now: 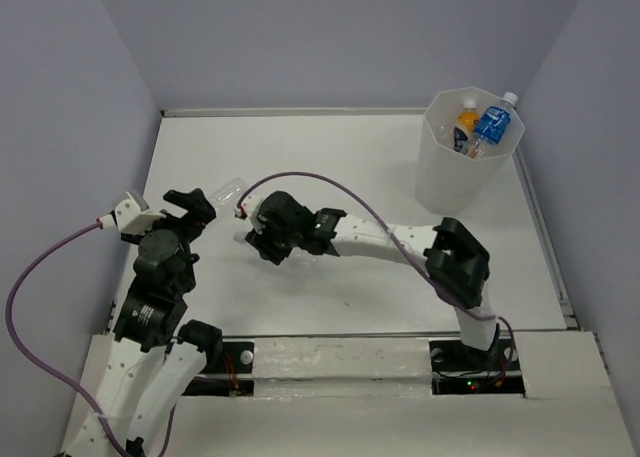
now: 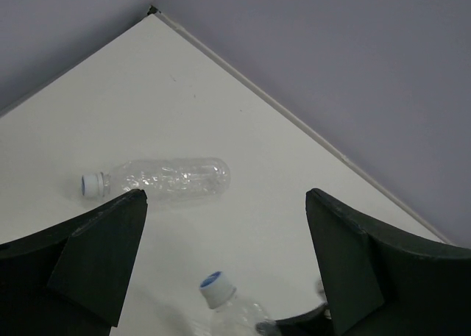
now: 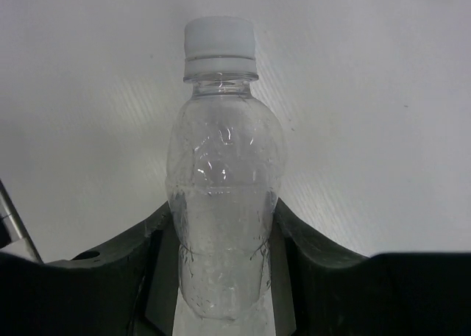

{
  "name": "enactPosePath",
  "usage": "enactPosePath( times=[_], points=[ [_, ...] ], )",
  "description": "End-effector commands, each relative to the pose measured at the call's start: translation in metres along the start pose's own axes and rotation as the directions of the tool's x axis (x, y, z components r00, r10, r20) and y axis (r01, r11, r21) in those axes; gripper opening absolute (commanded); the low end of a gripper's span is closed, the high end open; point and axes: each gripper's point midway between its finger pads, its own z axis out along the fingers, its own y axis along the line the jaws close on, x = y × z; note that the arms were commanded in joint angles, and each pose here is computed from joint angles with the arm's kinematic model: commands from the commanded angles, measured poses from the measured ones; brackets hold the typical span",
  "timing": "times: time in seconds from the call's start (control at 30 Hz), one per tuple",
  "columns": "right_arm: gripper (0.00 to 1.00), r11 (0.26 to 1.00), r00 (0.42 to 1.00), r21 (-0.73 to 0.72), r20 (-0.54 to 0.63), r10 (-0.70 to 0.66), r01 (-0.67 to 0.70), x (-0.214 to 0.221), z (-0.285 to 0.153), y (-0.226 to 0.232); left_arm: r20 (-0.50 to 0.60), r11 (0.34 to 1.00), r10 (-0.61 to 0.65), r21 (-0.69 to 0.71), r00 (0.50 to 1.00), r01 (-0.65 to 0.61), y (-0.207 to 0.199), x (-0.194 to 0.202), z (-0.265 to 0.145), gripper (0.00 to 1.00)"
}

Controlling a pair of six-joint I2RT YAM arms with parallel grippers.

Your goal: Put the plastic bottles in the bin

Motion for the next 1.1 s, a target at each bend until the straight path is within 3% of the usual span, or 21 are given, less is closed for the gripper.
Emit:
enactPosePath(
  times=[0.0, 0.1, 0.17, 0.2, 0.23, 0.3, 0.37, 0.4, 0.53, 0.67, 0.97, 1.03, 1.07],
  points=[
    [0.27, 0.970, 0.916, 0.224, 0.401, 0.000, -0.098, -0.114, -0.141, -0.067, 0.020, 0.999, -0.047, -0.017, 0.999, 0.048, -0.004, -0.006, 0.008, 0.99],
    [0.27, 0.899, 0.861, 0.377, 0.508, 0.002, -0.224, -0.117, -0.207, -0.139, -0.016, 0.999, -0.054, -0.009, 0.998, 0.054, -0.009, 0.001, 0.012, 0.99],
    [0.27, 0.846, 0.759, 0.425, 0.650, -0.038, -0.322, -0.137, -0.286, -0.169, -0.039, 0.998, -0.064, 0.000, 0.997, 0.064, -0.012, 0.004, 0.013, 0.99],
    [0.26, 0.775, 0.694, 0.485, 0.715, -0.084, -0.405, -0.138, -0.343, -0.200, -0.054, 0.997, -0.074, 0.009, 0.996, 0.074, -0.016, 0.005, 0.012, 0.99],
    [0.26, 0.729, 0.668, 0.514, 0.737, -0.106, -0.452, -0.135, -0.357, -0.220, -0.058, 0.996, -0.086, 0.017, 0.995, 0.087, -0.018, 0.005, 0.012, 0.99],
    [0.24, 0.589, 0.547, 0.562, 0.805, -0.230, -0.580, -0.130, -0.443, -0.255, -0.069, 0.992, -0.119, 0.039, 0.991, 0.122, -0.025, 0.007, 0.013, 0.99],
    [0.24, 0.523, 0.524, 0.579, 0.809, -0.268, -0.626, -0.122, -0.471, -0.279, -0.076, 0.990, -0.135, 0.036, 0.988, 0.138, -0.025, 0.012, 0.015, 0.99],
    [0.24, 0.454, 0.507, 0.591, 0.806, -0.304, -0.667, -0.112, -0.495, -0.298, -0.092, 0.989, -0.145, 0.029, 0.985, 0.148, -0.024, 0.019, 0.018, 0.99],
    [0.26, 0.360, 0.475, 0.577, 0.813, -0.336, -0.733, -0.084, -0.513, -0.342, -0.168, 0.984, -0.175, 0.002, 0.970, 0.178, -0.023, 0.049, 0.026, 0.99],
    [0.26, 0.379, 0.394, 0.480, 0.874, -0.285, -0.791, -0.066, -0.505, -0.374, -0.212, 0.982, -0.186, -0.056, 0.960, 0.178, -0.010, 0.080, 0.035, 0.99],
    [0.32, 0.329, 0.369, 0.442, 0.892, -0.261, -0.834, -0.031, -0.477, -0.397, -0.241, 0.966, -0.229, -0.177, 0.943, 0.189, 0.002, 0.110, 0.056, 0.99],
    [0.44, 0.313, 0.379, 0.446, 0.890, -0.254, -0.838, -0.023, -0.474, -0.402, -0.227, 0.958, -0.234, -0.219, 0.945, 0.185, 0.010, 0.114, 0.062, 0.99],
    [0.65, 0.309, 0.382, 0.443, 0.892, -0.241, -0.841, -0.020, -0.469, -0.404, -0.222, 0.954, -0.238, -0.236, 0.945, 0.185, 0.013, 0.116, 0.063, 0.99]
  ],
)
